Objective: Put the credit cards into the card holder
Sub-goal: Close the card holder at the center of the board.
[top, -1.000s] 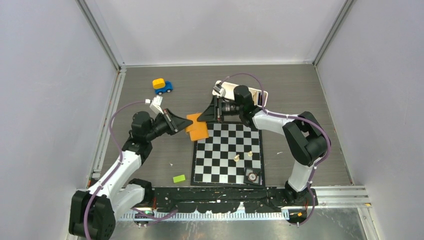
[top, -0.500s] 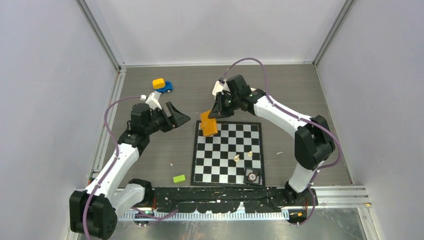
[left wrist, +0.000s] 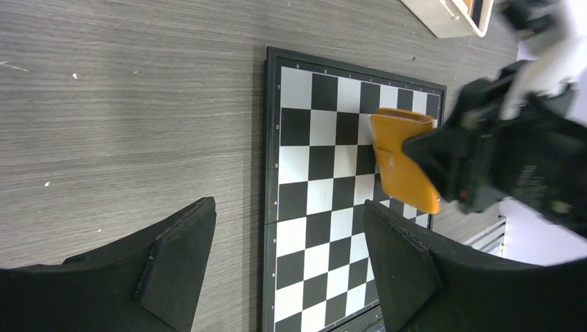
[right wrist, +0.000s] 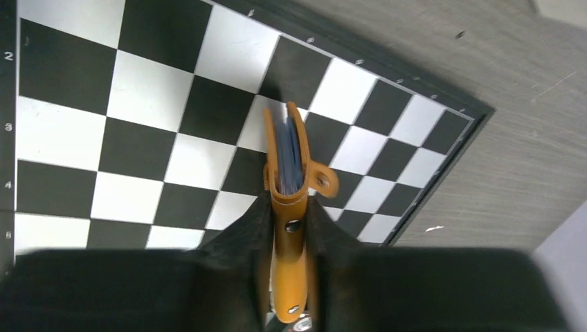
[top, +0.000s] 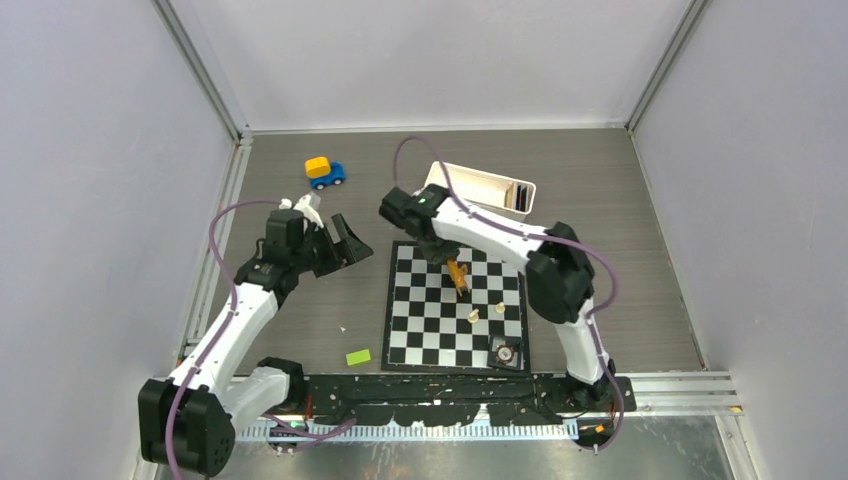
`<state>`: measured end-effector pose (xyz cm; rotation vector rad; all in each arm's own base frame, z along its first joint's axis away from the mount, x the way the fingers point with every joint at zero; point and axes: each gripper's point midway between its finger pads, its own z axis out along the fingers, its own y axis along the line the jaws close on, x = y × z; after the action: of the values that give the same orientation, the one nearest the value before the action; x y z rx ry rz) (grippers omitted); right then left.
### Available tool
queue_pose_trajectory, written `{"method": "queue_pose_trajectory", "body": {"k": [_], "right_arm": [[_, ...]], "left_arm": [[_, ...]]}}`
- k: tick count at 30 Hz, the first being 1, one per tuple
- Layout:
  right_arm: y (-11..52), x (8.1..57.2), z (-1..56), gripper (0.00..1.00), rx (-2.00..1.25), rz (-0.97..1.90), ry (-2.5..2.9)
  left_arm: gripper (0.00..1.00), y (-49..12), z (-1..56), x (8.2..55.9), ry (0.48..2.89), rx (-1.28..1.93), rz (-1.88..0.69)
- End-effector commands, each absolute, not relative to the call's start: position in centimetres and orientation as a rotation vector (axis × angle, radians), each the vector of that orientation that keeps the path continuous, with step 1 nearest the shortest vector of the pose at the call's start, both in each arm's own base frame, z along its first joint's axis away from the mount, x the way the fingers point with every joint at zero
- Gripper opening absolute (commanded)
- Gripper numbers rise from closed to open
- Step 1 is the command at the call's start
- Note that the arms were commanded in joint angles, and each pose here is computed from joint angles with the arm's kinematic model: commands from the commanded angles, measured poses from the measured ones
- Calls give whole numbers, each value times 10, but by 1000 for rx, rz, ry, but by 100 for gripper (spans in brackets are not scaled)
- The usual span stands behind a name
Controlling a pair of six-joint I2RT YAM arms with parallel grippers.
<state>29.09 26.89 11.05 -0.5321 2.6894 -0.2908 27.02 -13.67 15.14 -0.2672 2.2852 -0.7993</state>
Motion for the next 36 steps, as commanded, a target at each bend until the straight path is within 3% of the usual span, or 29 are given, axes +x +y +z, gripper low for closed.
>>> {"method": "queue_pose_trajectory", "body": {"k": [1,6,11,15,23,36], "right_arm": [[276,289,109,33,-505,-430,2674],[320,282,112,62,-503,-226,2677],[340,277,136,65,-479,7,2648],[321,278,142,64,-488,-17,2653],[260,284,123,51,-419,-151,2731],[258,280,99,37,-366,-53,2807]], "left_arm": [[80,-132,149,266,2302,-275,-775],[80,-128,138,257,2329,-308,-753],[80,-125,132,250,2324,-351,-753],[77,-134,127,247,2329,-385,-819],[72,-186,120,249,2375,-313,-840],[66,-246,104,254,2461,-189,-874]]}}
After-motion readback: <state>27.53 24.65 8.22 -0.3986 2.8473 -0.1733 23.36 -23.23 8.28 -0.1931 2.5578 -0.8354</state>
